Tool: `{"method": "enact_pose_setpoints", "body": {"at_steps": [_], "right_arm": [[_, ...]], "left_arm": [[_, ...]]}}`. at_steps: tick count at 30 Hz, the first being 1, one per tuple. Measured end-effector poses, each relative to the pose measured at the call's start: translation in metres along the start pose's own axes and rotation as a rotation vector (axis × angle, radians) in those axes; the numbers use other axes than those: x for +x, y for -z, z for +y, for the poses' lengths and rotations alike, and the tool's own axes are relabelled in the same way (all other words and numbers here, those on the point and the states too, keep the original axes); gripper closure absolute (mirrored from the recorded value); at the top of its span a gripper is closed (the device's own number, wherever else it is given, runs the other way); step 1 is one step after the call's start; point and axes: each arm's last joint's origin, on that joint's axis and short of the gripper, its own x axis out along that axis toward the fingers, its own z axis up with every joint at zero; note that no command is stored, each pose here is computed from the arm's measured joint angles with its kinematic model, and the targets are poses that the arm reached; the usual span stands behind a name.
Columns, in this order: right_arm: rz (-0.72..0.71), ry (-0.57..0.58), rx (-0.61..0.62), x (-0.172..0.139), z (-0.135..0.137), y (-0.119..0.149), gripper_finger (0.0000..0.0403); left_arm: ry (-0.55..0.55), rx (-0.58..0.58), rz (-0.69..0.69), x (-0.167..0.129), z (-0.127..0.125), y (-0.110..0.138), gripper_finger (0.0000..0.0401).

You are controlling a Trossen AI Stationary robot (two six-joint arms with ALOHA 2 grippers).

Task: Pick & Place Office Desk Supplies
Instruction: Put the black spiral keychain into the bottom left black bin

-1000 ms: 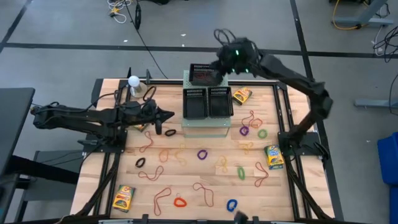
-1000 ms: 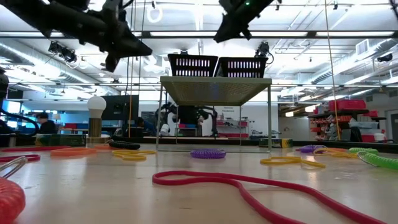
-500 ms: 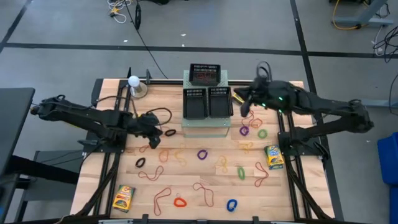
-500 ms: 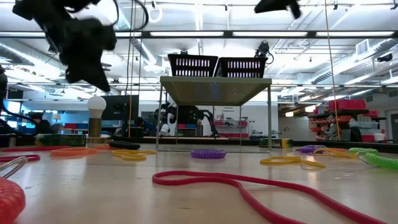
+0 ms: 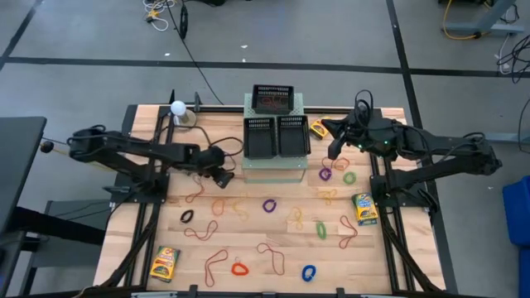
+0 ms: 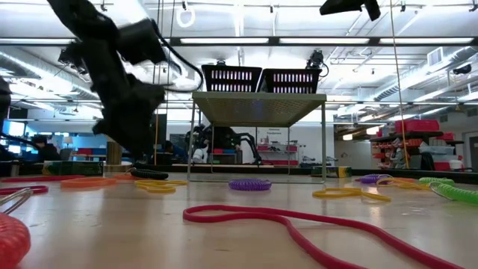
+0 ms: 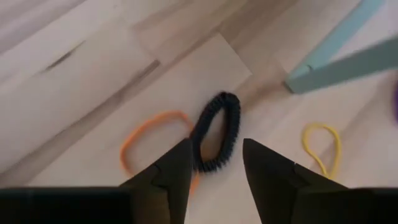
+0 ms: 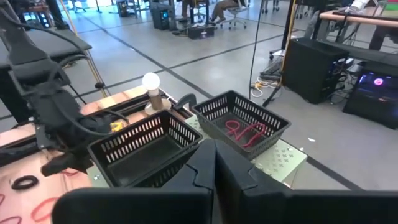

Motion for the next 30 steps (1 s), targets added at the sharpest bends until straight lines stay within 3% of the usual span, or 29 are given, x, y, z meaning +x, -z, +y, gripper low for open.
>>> {"method": "enact_pose_setpoints", "body": {"at_steps": [5,10,16,20,30], "right_arm": [[-0.001,0.000,0.001,0.000,0.000,0.000,0.0393],[-0.001,-0.001,0.001,0.000,0.000,0.000,0.0392],[-0.001,-0.001,0.001,0.000,0.000,0.000,0.0392],[-0.006,-0.002,0.004,0.000,0.000,-0.001,0.0392],[-0.006,-0.002,0.004,0.000,0.000,-0.001,0.0392]], "left_arm": [[-0.052,0.008,0.074,0.021,0.011,-0.003,0.0252],[-0.014,0.091,0.127,0.028,0.010,-0.001,0.0269],[-0.005,0.107,0.140,0.027,0.011,0.000,0.0339],[0.032,0.112,0.140,0.018,0.010,-0.001,0.0387],[0.115,0.075,0.061,-0.044,0.017,0.003,0.0380]]}}
